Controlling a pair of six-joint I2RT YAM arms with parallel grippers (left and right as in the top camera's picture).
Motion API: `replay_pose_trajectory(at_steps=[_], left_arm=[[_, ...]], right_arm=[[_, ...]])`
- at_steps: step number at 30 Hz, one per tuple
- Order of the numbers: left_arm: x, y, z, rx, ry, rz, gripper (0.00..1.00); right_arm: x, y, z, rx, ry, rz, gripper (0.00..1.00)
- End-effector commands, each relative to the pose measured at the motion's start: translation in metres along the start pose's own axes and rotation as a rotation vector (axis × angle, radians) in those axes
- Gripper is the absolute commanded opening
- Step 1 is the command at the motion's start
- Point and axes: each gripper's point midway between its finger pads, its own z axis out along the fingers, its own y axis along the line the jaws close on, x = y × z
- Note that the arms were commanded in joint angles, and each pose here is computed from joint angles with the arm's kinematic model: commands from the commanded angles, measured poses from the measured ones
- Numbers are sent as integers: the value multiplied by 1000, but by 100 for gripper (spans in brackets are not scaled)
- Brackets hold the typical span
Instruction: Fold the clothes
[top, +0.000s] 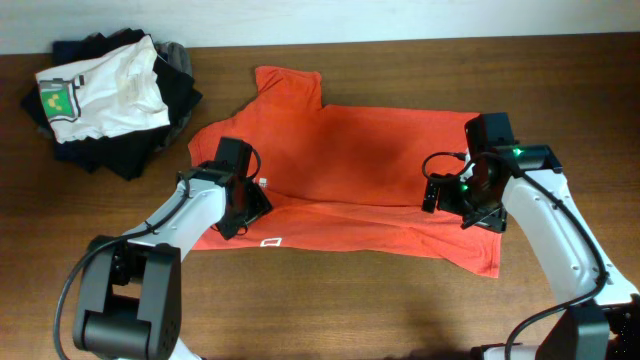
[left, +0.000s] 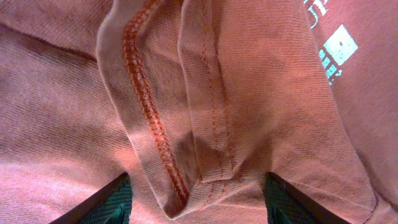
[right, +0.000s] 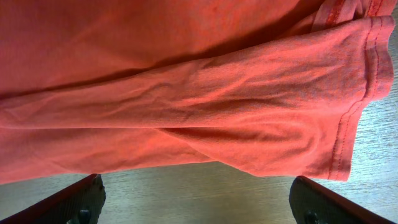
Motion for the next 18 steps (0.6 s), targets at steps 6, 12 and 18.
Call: replay_pose_trajectory(at_steps=[6,12,18], left_arm=[[-14,-8,-23,7,-39,21,68],[-12,-8,-23,7,-34,20,68],[-3,0,-19,-21,-4,21,68]], right_arm=[[-3,1,0,10,-9,0,98],[-3,1,0,10,-8,0,98],[-3,1,0,10,-9,1,98]])
